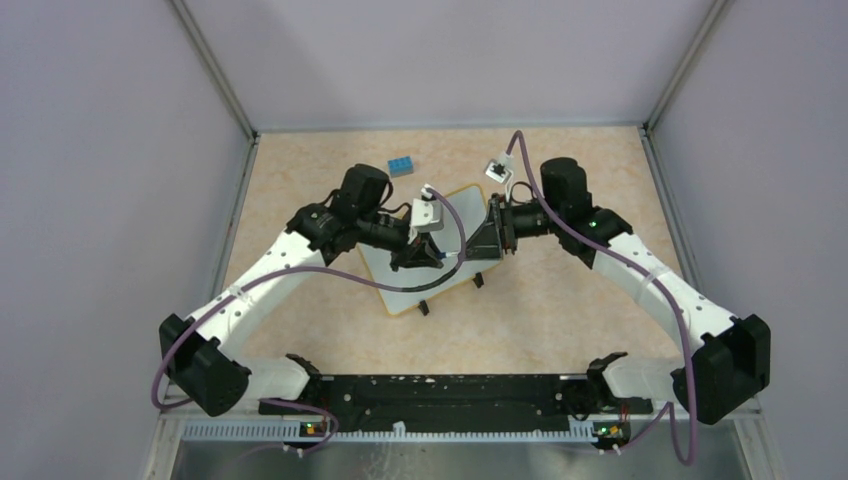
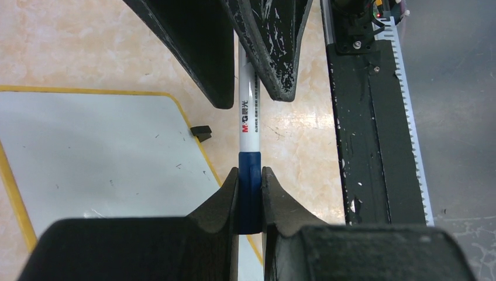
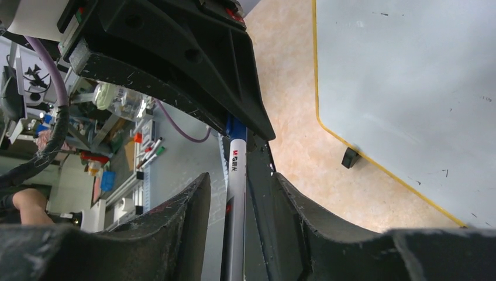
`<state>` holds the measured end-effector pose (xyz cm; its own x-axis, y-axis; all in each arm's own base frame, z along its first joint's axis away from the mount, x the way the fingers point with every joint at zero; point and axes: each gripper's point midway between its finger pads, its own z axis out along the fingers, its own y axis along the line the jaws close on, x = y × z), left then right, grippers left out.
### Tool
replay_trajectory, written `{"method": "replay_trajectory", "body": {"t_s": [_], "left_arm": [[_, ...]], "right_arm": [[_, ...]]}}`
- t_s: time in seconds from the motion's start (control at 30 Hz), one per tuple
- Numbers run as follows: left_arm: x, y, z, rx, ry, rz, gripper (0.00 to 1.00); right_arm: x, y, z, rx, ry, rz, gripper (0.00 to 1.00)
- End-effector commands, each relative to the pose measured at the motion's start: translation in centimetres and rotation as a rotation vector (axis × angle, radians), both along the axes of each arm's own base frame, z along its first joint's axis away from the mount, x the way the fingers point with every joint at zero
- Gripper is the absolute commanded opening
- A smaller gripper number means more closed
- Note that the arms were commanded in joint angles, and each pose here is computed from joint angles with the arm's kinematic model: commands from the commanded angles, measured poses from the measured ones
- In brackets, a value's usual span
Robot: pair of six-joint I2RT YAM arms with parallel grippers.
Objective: Write a sentence on the whiteboard
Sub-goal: Open the whiteboard marker at the center of the board.
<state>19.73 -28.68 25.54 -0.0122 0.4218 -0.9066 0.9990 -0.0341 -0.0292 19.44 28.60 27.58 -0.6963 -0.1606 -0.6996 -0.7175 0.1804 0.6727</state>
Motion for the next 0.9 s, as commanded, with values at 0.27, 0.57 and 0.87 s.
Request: {"method": "replay_trajectory", "body": {"t_s": [0.27,0.57,0.87], "left_arm": [[0.15,-0.50,-0.60,-0.004,0.033,-0.006,0.00],[0.14,-0.66,-0.48,-0.013,0.047,0.000,0.00],[0.00,-0.96,-0.15,-0.031,0.075,-0.007,0.00]], "right_arm": [[-0.52,0.47,0.99,0.014,-0.057,0.039,0.34],[-0.70,0.51,0.75,0.012,-0.062,0.047,0.25],[-0.63,0.60,1.22,0.017,-0.072,0.048,0.23]]}}
